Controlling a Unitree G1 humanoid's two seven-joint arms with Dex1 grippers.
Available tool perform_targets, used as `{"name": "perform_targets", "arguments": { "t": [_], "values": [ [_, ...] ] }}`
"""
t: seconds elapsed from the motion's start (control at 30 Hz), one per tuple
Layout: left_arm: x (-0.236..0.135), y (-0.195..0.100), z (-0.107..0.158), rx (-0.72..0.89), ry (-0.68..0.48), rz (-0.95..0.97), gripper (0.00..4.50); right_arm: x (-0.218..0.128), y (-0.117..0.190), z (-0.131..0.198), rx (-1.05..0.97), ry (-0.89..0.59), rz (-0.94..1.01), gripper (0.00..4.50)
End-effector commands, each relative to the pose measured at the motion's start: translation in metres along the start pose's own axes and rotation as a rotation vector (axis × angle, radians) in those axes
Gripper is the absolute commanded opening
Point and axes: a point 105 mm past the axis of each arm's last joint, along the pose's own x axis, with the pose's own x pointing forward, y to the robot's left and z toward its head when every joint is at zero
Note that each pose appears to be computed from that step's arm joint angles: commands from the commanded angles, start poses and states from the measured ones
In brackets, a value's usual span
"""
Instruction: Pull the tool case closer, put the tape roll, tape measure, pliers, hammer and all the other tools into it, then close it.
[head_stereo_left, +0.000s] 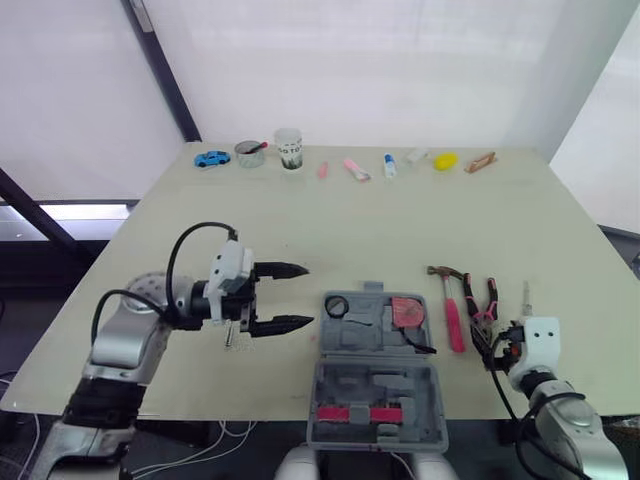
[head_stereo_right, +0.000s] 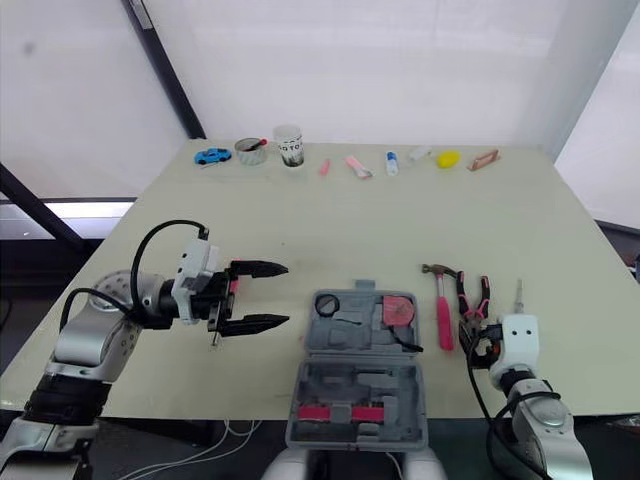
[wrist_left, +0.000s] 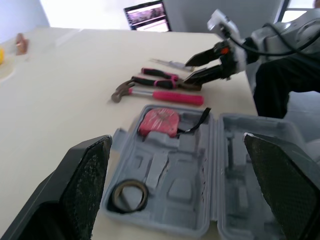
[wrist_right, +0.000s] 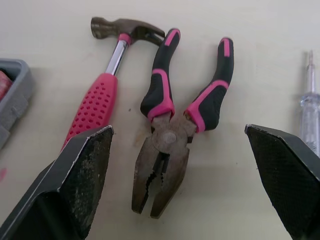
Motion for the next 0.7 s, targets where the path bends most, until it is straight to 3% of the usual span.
{"name": "perform_targets", "arguments": {
  "t": [0.03,0.27,0.4,0.43,0.57,0.7],
  "values": [
    [0.009,-0.004,0.019,0.061,-0.02,-0.065,4.5,0.005,-0.003,0.003,0.001,-0.022,-0.039,4.44],
    [0.019,-0.012,0.032,0.103,-0.02,-0.141,4.5,0.016,0.004,-0.006,0.05,-0.017,-0.056,4.44],
    [0.021,-0.016,0.037,0.103,-0.03,-0.178,4.5,0.022,0.008,-0.008,0.111,-0.014,-0.072,3.37],
    [0.021,-0.017,0.038,0.105,-0.03,-0.188,4.5,0.023,0.008,-0.009,0.13,-0.014,-0.085,2.66],
    [0.023,-0.023,0.04,0.058,-0.034,-0.225,4.5,0.025,0.009,-0.011,0.107,-0.004,-0.092,1.09],
    [0.024,-0.025,0.041,0.06,-0.036,-0.225,4.5,0.025,0.01,-0.011,0.064,0.0,-0.094,1.04]
  ]
}}
